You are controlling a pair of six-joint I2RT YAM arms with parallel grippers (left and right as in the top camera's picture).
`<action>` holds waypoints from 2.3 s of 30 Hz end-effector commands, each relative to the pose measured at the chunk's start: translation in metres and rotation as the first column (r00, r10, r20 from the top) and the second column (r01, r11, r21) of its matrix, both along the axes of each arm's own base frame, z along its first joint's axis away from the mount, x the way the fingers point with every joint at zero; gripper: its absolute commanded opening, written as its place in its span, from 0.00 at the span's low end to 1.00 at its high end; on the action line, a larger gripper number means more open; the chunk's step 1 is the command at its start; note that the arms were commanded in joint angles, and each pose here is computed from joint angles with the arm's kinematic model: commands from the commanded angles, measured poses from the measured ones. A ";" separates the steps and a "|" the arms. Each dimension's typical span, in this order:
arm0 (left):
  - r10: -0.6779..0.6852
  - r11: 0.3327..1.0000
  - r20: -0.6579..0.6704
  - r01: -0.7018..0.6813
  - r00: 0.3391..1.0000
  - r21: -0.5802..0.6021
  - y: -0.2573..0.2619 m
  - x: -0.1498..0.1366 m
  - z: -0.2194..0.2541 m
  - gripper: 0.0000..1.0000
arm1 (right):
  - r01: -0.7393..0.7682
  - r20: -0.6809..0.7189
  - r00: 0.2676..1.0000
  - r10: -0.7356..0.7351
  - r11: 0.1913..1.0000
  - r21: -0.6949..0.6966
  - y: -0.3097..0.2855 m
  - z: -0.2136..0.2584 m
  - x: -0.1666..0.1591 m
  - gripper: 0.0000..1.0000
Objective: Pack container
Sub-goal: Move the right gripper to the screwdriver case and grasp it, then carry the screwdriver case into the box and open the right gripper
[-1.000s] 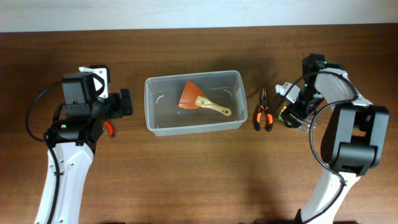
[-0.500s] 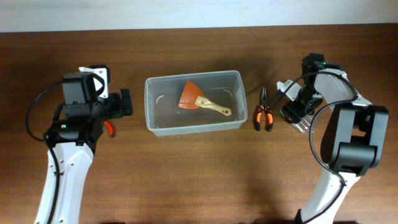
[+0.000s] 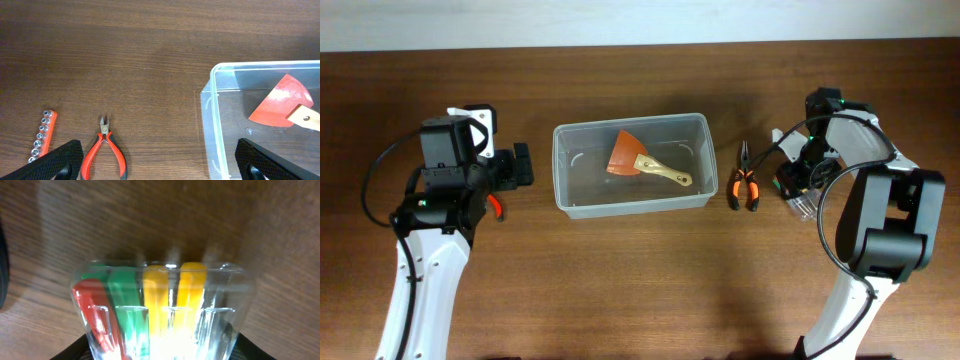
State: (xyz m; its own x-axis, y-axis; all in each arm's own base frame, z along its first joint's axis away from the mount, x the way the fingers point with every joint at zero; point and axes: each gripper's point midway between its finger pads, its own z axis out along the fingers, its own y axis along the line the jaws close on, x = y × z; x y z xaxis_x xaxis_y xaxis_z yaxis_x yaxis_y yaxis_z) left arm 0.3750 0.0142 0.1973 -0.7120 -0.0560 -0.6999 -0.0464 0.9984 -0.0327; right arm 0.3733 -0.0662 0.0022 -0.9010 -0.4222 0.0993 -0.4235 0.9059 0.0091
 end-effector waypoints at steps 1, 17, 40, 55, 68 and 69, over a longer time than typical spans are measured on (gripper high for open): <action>0.017 1.000 0.013 -0.017 1.000 -0.001 0.004 0.004 0.005 0.99 | 0.038 0.006 0.999 -0.038 0.999 -0.022 -0.003 0.007 0.007 0.57; 0.017 1.000 0.013 -0.017 1.000 -0.001 0.004 0.004 0.005 0.99 | 0.094 0.247 0.965 -0.088 0.996 -0.010 0.041 0.178 0.064 0.50; 0.017 1.000 0.013 -0.017 1.000 -0.001 0.004 0.004 0.005 0.99 | -0.764 0.457 0.568 0.684 0.644 -0.015 0.381 0.171 0.038 0.43; 0.017 1.000 0.013 -0.017 1.000 -0.001 0.004 0.004 0.005 0.99 | -0.912 0.378 0.342 0.860 0.400 -0.085 0.410 0.081 0.040 0.75; 0.017 1.000 0.012 -0.017 1.000 -0.001 0.004 0.004 0.005 0.99 | -0.362 0.589 0.672 0.448 0.893 -0.266 0.291 0.242 0.112 0.94; 0.017 1.000 0.012 -0.017 1.000 -0.001 0.004 0.004 0.005 0.99 | -0.308 0.601 0.697 0.391 0.920 -0.243 0.278 0.247 0.114 0.95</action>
State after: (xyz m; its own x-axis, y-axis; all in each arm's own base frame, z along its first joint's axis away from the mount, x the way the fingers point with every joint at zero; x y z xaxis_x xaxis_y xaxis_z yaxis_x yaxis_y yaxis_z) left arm 0.3751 0.0141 0.1979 -0.7112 -0.0560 -0.7007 -0.0461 0.9984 -0.0329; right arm 0.4652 0.2768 0.1890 -0.3443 -0.9130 -0.2186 -0.8028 0.4071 -0.4357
